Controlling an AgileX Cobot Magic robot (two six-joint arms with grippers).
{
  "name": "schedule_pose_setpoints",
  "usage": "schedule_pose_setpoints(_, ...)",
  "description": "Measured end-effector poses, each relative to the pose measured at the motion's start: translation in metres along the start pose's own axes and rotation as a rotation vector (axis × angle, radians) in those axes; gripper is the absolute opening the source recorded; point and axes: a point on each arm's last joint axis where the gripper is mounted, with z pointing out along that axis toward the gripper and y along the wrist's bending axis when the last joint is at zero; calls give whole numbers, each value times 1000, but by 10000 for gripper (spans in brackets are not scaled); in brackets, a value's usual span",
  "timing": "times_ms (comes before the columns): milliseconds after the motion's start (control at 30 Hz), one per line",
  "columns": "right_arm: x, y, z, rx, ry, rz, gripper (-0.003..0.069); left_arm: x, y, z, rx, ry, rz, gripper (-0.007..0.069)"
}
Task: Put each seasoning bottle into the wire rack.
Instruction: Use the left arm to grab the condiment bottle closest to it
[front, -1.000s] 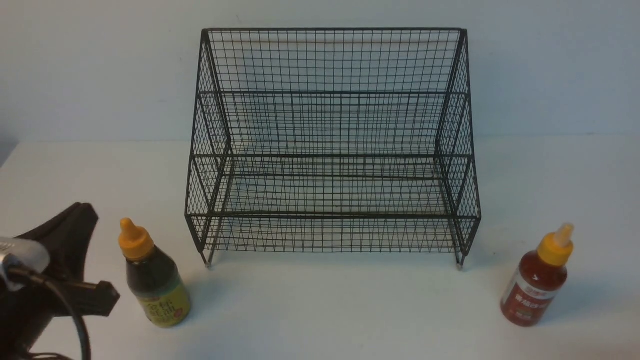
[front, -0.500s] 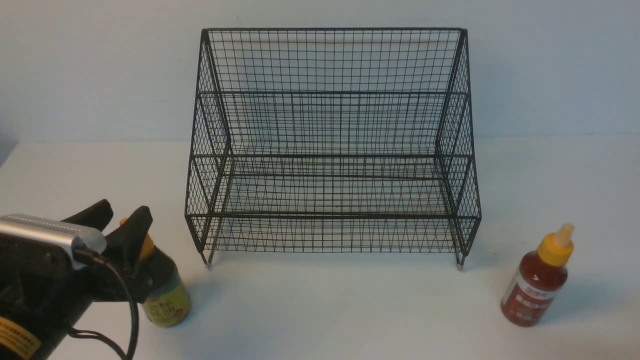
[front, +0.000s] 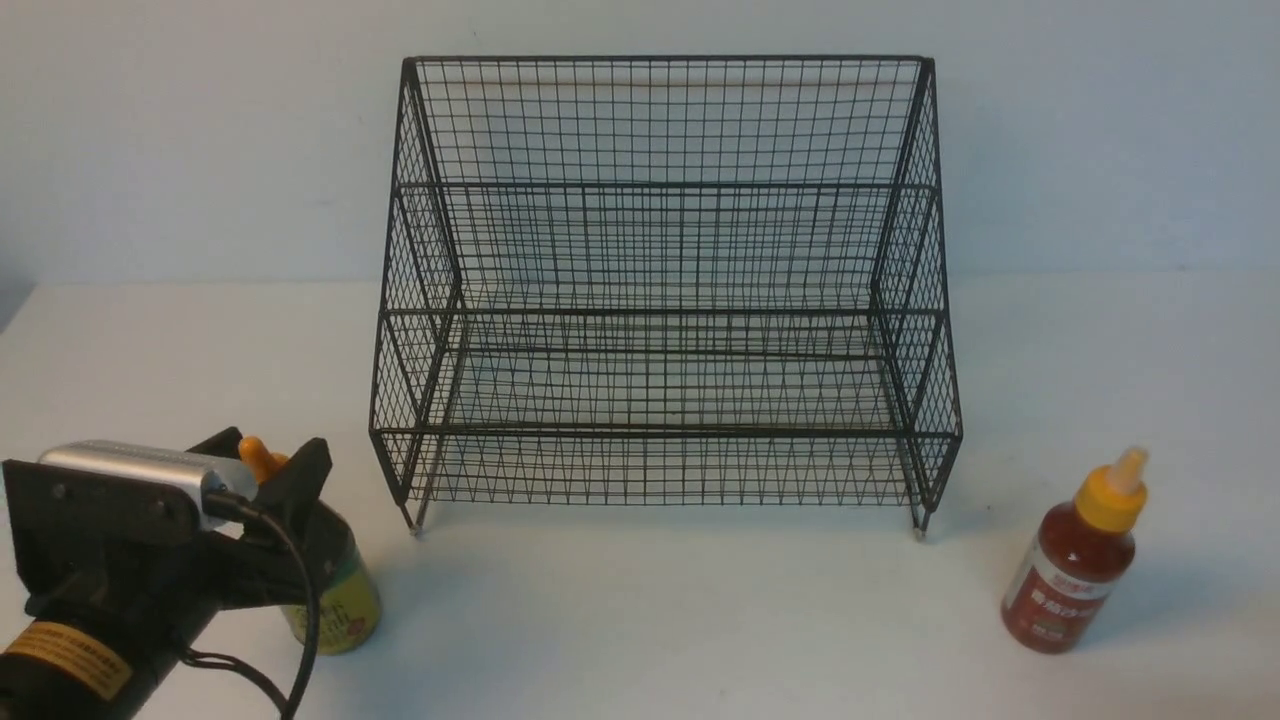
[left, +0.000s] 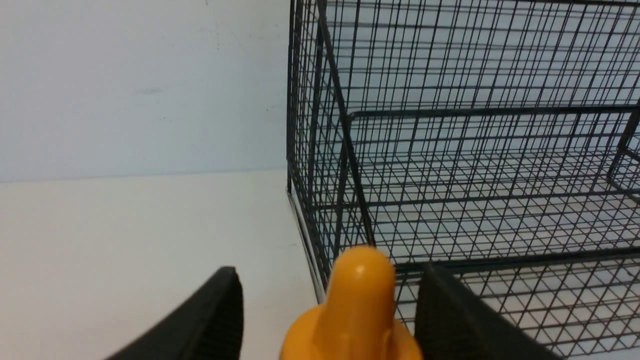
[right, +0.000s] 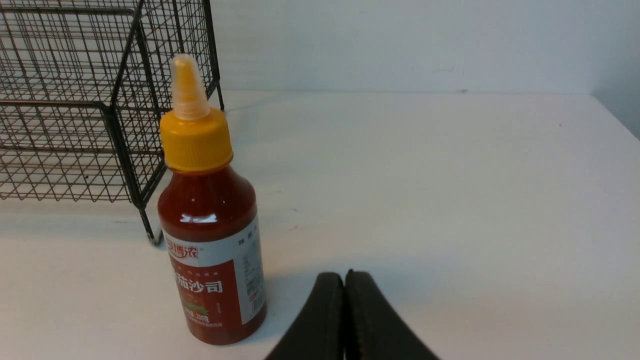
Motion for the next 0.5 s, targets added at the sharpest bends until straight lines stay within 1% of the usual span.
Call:
schedule_pose_setpoints(67,0,0,0,0,0,0,-15,6,1,2,-6,28,-10,381)
schedule_pose_setpoints(100,0,0,0,0,0,0,-15,7,2,2,-8,35,-11,356)
schedule_pose_setpoints(133,0,0,0,0,0,0,-15,9,2,3,-5,43,-12,315)
schedule_pose_setpoints(200,0,0,0,0,0,0,-15,9,1,3,4,43,-9,290)
schedule_pose_setpoints(400,0,0,0,0,0,0,-15,5,-6,0,61,49,8,292)
schedule_pose_setpoints(500,0,0,0,0,0,0,-15,-2,-7,-4,64,37,13,291)
